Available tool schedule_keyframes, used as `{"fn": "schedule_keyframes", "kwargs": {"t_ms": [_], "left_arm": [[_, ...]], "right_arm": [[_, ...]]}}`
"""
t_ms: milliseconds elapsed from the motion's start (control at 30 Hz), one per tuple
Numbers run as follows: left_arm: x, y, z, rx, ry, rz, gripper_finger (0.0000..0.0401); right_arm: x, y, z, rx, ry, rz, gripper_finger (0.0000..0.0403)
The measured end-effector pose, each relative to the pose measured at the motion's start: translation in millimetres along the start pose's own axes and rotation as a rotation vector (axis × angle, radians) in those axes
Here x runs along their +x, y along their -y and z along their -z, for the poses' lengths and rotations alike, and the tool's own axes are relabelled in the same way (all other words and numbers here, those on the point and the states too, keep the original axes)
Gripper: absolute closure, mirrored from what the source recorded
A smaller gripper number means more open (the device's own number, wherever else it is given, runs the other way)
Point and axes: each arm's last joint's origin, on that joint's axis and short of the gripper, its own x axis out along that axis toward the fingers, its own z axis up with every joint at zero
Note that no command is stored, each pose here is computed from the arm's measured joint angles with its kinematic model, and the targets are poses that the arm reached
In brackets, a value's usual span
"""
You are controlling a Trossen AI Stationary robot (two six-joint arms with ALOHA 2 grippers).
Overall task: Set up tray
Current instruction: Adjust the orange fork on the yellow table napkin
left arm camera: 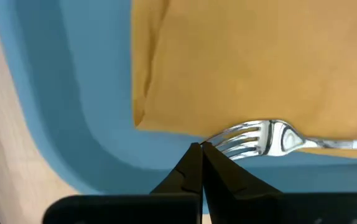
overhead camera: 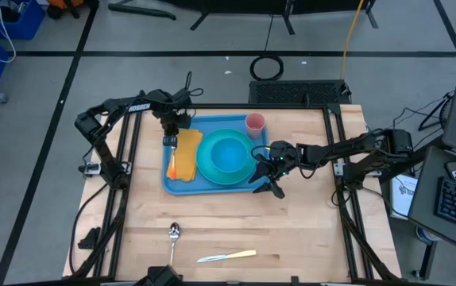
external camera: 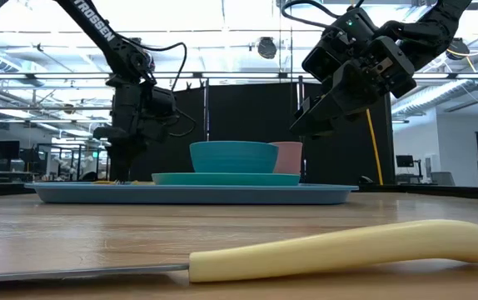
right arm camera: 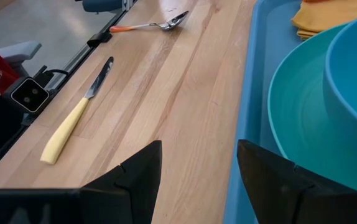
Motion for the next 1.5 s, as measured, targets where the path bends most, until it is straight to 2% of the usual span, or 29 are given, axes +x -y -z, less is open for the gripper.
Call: {"fn": "schedule_keyframes", "kwargs": {"t_ms": [200,500,767,967,1500], "left_arm": [[-6.0,8.2,-11.5,0.072,-0.013,-0.017,0.0400],[-27.2,9.0,-29.2,0.112,0.044,-0.044,0.0400],[-27.7,8.5,-22.5,0.022,-0.011,-0.031,0.0394],[-27.9,3.9,-18.4,-0.071,-0.014,-0.034,0.0365],[-27.3,4.8,-18.0,-0.119,0.000,-0.004,0.0234]], "right_arm": [[-0.1,0.1,-0.7,-0.004,0.007,0.000,0.0204],[0.0,0.1,-0.6,0.010,0.006,0.000,0.0204],[0.1,0.0,-0.2,0.018,0.002,0.000,0.0204],[0.1,0.0,0.2,0.020,-0.001,0.000,0.0204],[1.3,-2.8,3.9,0.024,-0.019,-0.010,0.0204]]}}
